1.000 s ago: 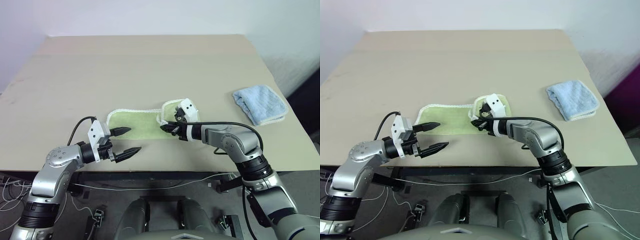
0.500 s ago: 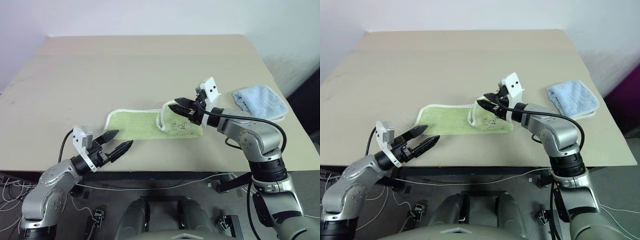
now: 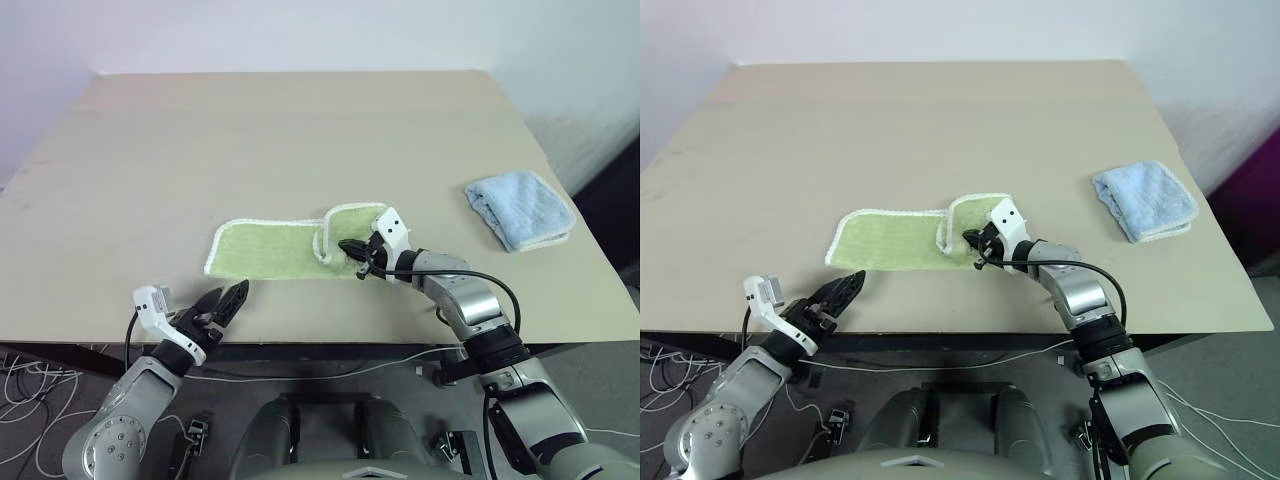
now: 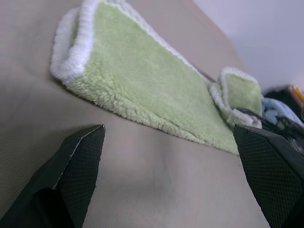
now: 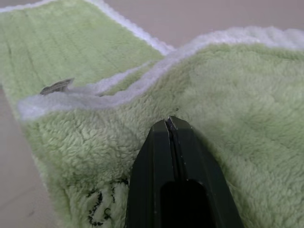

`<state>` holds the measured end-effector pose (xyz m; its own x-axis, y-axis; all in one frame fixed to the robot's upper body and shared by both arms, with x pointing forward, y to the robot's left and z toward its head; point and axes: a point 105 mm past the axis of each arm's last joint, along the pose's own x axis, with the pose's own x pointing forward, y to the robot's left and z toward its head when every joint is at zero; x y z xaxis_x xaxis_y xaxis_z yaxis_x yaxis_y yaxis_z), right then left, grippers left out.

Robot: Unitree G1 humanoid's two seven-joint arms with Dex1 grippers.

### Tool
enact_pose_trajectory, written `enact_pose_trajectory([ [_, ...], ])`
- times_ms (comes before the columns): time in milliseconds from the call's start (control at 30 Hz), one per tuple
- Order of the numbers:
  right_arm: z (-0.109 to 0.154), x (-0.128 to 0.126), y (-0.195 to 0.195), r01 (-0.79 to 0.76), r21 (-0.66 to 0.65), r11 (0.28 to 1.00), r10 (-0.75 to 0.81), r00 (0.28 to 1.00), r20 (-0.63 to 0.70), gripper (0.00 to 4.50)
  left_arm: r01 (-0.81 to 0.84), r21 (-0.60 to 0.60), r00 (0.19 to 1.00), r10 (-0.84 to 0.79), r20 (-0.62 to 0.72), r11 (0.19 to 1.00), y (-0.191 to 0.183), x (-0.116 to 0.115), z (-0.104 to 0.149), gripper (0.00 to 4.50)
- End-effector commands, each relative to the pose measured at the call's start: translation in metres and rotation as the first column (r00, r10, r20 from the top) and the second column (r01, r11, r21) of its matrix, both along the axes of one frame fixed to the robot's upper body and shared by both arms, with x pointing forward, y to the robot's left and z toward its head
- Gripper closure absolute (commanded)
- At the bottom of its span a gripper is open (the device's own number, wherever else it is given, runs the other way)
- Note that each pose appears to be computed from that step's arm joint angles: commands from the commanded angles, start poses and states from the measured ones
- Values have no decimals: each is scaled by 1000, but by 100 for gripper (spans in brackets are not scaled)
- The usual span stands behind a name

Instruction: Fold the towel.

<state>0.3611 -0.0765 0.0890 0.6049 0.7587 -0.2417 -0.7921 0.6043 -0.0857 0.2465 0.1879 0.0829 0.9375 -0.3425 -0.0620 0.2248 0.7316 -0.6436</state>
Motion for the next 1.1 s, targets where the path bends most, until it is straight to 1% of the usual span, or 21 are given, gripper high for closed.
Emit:
enact_pose_trajectory([
  [33,-6,-10,8,-53,8,999,53,999,-8,447,-54,-13,999,54,-2,998,4,1,8,0],
  [100,9,-10,9,-60,49,997,58,998,36,447,-91,-36,995,90,-31,995,7,3,5,0],
  [167,30,-11,7,-73,93,993,65,994,90,447,-121,-66,990,116,-74,990,10,6,0,0],
  [267,60,-14,1,-92,131,987,69,982,174,447,-138,-120,984,122,-129,983,8,9,-6,0],
  [367,84,-15,-6,-90,162,983,50,970,236,447,-154,-224,980,120,-161,962,5,13,-6,0],
  [433,95,-15,-10,-81,175,981,33,964,263,447,-171,-265,975,124,-186,949,5,18,-7,0],
  [533,102,-16,-12,-72,180,981,19,959,284,447,-194,-299,966,129,-222,935,5,27,-9,0],
  [667,103,-18,-12,-65,185,981,9,957,288,447,-226,-317,953,142,-267,921,6,40,-14,0],
  [767,102,-20,-10,-62,187,980,6,958,288,447,-229,-314,950,140,-281,921,5,48,-16,0],
  [867,101,-21,-10,-57,188,981,1,958,287,447,-226,-328,951,135,-278,917,5,51,-15,0],
  [967,100,-22,-12,-46,188,981,-10,958,285,450,-235,-338,951,143,-276,911,6,52,-14,63],
  [1033,99,-22,-12,-42,188,981,-14,959,284,450,-250,-355,952,162,-260,901,11,54,-12,126],
  [1100,98,-21,-13,-38,187,982,-17,959,282,450,-259,-360,952,174,-251,896,14,55,-11,208],
])
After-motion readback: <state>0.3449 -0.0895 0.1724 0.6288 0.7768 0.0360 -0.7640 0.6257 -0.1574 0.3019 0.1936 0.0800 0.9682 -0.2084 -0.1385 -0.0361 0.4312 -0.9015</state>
